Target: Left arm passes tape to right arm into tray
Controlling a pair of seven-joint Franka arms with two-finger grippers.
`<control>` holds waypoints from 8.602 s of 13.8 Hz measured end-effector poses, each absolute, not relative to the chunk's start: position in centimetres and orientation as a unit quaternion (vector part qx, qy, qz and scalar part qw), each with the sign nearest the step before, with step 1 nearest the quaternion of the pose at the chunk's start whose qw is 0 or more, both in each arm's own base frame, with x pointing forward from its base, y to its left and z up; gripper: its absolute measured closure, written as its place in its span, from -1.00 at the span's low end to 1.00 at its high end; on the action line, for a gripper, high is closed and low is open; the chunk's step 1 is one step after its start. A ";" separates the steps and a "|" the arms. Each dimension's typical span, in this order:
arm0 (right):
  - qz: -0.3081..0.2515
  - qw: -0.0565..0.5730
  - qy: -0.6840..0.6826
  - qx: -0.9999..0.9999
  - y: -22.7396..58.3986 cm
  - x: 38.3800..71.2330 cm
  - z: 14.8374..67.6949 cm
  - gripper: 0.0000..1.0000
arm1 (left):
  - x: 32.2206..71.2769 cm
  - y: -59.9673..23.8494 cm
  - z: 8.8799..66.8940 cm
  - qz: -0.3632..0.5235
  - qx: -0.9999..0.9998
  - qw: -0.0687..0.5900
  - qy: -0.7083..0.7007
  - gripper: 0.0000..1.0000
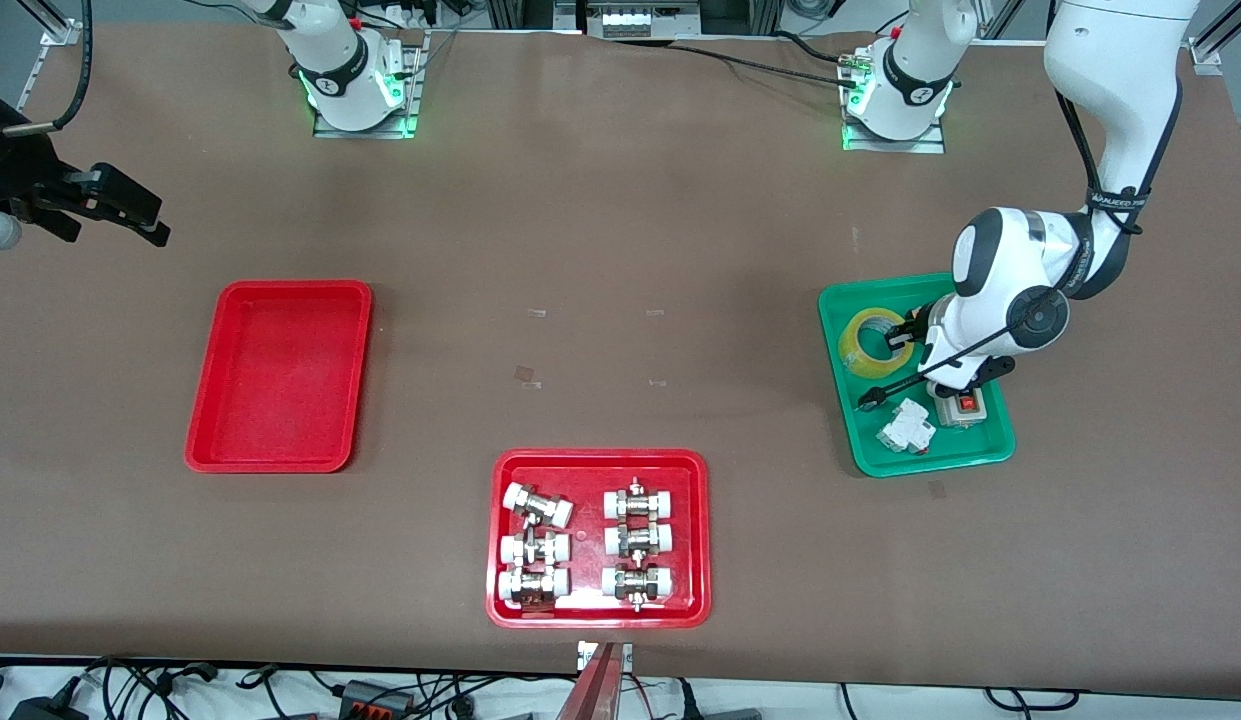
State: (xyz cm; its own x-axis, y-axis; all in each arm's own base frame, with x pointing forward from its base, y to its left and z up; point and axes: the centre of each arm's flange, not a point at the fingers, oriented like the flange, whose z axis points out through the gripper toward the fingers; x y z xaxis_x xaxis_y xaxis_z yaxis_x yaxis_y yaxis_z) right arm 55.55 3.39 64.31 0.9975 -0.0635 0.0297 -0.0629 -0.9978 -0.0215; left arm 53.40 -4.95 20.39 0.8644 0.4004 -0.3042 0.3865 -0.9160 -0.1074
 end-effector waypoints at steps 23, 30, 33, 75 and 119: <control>0.104 0.134 0.046 -0.984 1.8 56.6 57.8 -1.00 | 56.5 -40.3 41.7 0.119 -0.976 -0.116 -0.140 0.59; 0.149 0.250 0.014 -0.957 3.5 59.4 51.6 -1.00 | 57.3 -46.8 37.9 0.131 -0.925 -0.250 -0.255 0.59; 0.143 0.276 -0.001 -0.950 6.6 60.6 48.3 -1.00 | 57.5 -48.1 37.1 0.153 -0.894 -0.295 -0.300 0.59; 0.090 0.343 -0.026 -0.935 2.2 63.6 37.4 -0.11 | 66.2 -35.8 45.9 0.041 -0.909 -0.313 -0.272 -1.00; 0.016 0.026 0.001 -1.000 1.0 53.3 60.7 -1.00 | 56.9 -5.1 59.9 0.043 -0.999 0.020 -0.010 -1.00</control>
State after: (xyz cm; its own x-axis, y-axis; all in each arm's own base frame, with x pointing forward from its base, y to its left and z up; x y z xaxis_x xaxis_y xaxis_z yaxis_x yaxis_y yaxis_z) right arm 53.28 0.99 60.67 0.9995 -0.0002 -0.0313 -0.0018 -0.9987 -0.0513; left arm 56.88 -5.05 59.94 0.9961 0.0216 -0.0850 0.0182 -0.9990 -0.0412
